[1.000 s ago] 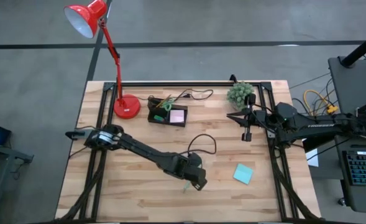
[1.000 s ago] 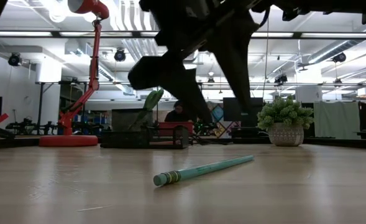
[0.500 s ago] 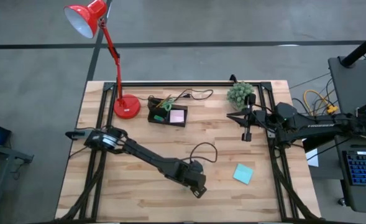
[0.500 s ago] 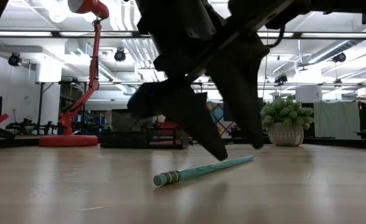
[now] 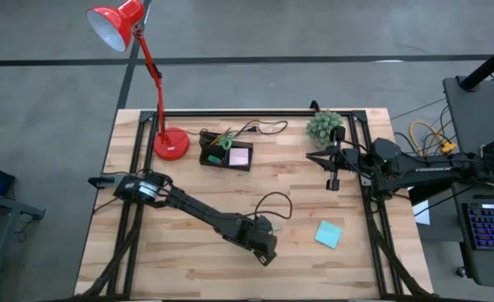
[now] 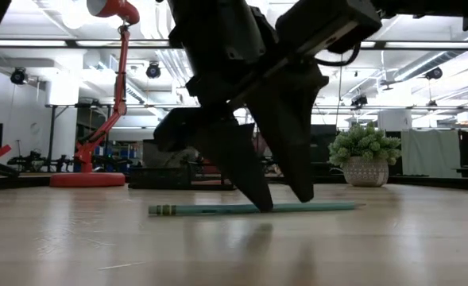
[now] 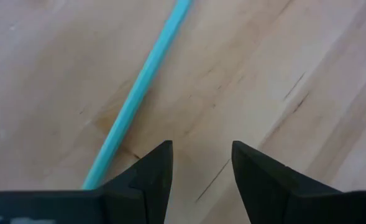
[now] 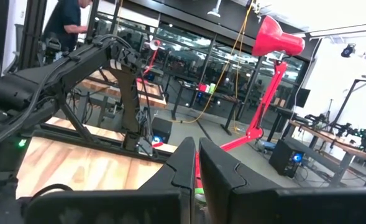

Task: Pick and place office supplies into organizer
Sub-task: Put the blue pencil into the black mesh desk organizer

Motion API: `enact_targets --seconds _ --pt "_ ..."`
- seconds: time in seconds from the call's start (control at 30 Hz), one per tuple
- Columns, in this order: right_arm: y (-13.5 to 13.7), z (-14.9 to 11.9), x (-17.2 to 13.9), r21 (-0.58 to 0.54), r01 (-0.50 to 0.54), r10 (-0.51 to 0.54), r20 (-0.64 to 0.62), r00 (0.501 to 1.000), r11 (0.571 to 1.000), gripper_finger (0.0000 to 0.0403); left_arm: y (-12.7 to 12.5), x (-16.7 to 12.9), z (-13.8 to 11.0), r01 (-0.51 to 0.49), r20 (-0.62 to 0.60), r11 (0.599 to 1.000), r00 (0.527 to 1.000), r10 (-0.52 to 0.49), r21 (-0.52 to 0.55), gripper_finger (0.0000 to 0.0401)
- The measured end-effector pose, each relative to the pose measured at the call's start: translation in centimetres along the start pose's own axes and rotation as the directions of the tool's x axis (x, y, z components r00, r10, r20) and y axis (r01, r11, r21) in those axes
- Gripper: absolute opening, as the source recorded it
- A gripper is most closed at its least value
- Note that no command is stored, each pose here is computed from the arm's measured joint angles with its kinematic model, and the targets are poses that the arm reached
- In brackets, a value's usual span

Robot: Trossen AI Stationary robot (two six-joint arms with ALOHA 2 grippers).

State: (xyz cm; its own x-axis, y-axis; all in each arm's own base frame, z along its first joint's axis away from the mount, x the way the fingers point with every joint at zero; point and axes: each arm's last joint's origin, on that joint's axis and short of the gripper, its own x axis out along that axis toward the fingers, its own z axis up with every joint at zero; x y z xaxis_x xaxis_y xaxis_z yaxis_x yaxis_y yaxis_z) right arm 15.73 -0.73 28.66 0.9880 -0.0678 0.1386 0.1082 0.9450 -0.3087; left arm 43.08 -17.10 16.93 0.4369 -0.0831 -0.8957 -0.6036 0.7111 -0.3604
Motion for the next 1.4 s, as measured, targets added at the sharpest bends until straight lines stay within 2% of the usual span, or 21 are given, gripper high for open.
enact_targets --seconds 0.17,0.3,0.57,0.87,1.13,1.4 --pt "0.0 0.0 0.0 0.003 0.0 0.0 0.0 1.0 1.0 0.0013 -0.4 -0.9 0.4 0.023 0.012 1.0 1.0 -0.023 0.0 0.015" --pt "0.0 0.0 0.0 0.004 0.0 0.0 0.0 1.0 1.0 0.0013 -1.2 -2.3 1.0 0.052 0.032 0.994 0.998 -0.055 0.095 0.015" --pt "0.0 0.0 0.0 0.006 0.0 0.0 0.0 1.0 1.0 0.0013 0.7 -2.5 0.8 -0.117 -0.033 0.97 0.991 0.127 0.215 0.015" --pt "0.0 0.0 0.0 0.006 0.0 0.0 0.0 1.0 1.0 0.0013 1.2 -2.0 0.5 -0.107 -0.057 0.926 0.989 0.137 0.361 0.015" --pt "0.0 0.0 0.0 0.007 -0.001 0.001 -0.003 1.0 1.0 0.0013 2.9 -0.7 0.4 -0.154 -0.088 0.911 0.975 0.203 0.383 0.015" --pt "0.0 -0.1 0.0 0.006 -0.004 0.004 -0.012 1.0 1.0 0.0013 4.0 0.1 0.1 -0.128 -0.136 0.907 0.971 0.197 0.4 0.015"
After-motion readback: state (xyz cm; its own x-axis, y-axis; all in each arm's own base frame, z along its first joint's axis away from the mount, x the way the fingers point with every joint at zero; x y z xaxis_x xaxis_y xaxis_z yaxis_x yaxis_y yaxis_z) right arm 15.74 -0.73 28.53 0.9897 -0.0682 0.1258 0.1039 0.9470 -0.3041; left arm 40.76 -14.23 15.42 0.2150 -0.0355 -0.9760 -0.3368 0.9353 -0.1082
